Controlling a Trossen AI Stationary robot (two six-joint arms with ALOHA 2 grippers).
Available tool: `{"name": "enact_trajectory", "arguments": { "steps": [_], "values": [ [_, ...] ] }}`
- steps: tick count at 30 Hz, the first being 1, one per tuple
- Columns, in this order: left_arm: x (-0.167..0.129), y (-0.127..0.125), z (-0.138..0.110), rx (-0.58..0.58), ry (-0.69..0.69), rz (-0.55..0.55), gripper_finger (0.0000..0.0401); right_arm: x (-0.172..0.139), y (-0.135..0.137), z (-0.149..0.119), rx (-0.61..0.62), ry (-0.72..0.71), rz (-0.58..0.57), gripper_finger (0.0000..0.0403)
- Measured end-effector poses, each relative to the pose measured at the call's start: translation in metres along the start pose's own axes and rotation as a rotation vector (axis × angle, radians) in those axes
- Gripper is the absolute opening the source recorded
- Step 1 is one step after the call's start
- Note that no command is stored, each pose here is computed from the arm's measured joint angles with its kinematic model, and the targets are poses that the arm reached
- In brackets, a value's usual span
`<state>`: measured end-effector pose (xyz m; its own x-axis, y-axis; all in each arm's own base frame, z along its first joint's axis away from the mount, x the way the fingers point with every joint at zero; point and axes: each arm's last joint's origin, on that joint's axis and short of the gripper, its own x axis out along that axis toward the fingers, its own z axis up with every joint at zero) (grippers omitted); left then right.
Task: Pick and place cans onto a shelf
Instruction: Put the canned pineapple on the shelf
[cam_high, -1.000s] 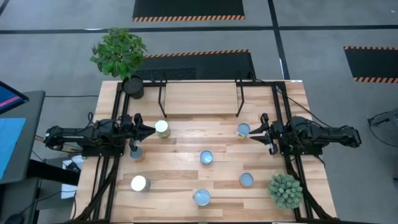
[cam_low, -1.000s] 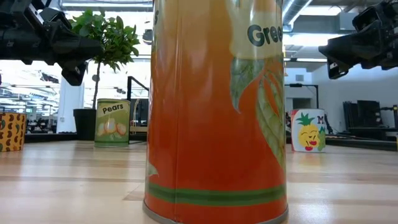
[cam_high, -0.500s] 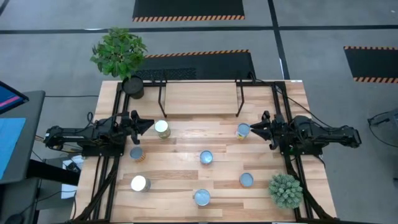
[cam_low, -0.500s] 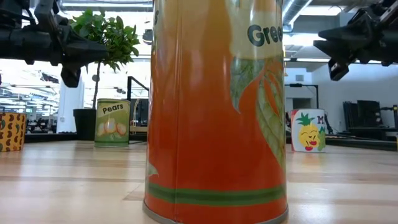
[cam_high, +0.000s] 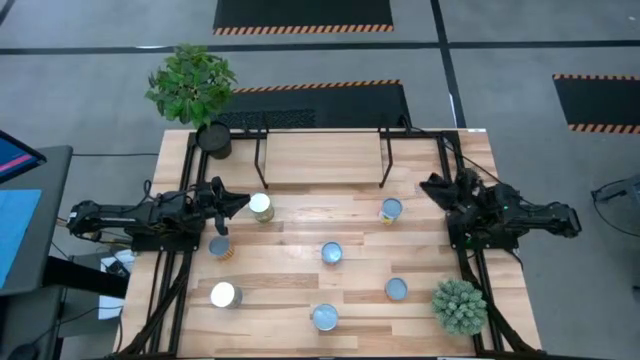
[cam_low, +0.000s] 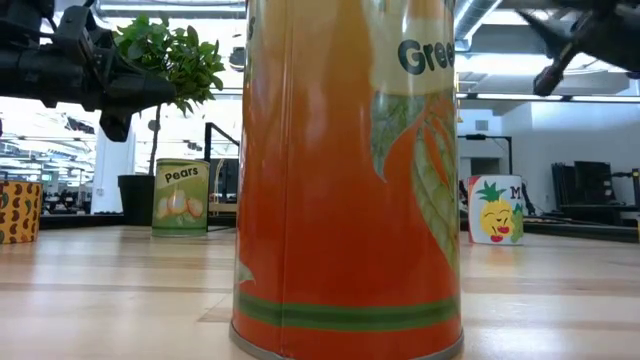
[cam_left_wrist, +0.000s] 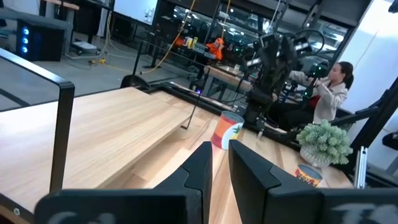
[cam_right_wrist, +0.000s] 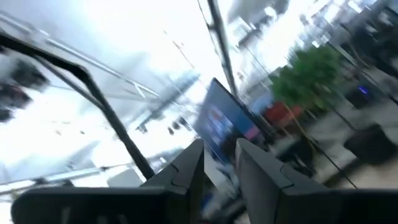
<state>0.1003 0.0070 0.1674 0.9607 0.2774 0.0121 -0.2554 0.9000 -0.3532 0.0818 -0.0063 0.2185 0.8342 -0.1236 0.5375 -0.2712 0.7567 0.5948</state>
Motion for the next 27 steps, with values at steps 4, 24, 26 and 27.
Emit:
{"name": "enact_trajectory", "arguments": {
  "steps": [4,24,26,27],
  "values": [
    [0.000,0.000,0.000,0.004,0.003,0.005,0.0043,0.006,0.021,0.020,-0.056,-0.055,0.082,0.0118],
    [0.000,0.001,0.000,0.006,-0.006,0.025,0.0043,0.112,0.052,0.034,-0.262,0.749,-0.476,0.0118],
    [0.000,0.001,0.000,0.014,-0.006,0.025,0.0043,0.117,0.051,0.031,-0.267,0.829,-0.523,0.0118],
    [0.000,0.001,0.000,0.017,-0.006,0.025,0.0043,0.118,0.051,0.029,-0.274,0.873,-0.542,0.0118]
  ]
}}
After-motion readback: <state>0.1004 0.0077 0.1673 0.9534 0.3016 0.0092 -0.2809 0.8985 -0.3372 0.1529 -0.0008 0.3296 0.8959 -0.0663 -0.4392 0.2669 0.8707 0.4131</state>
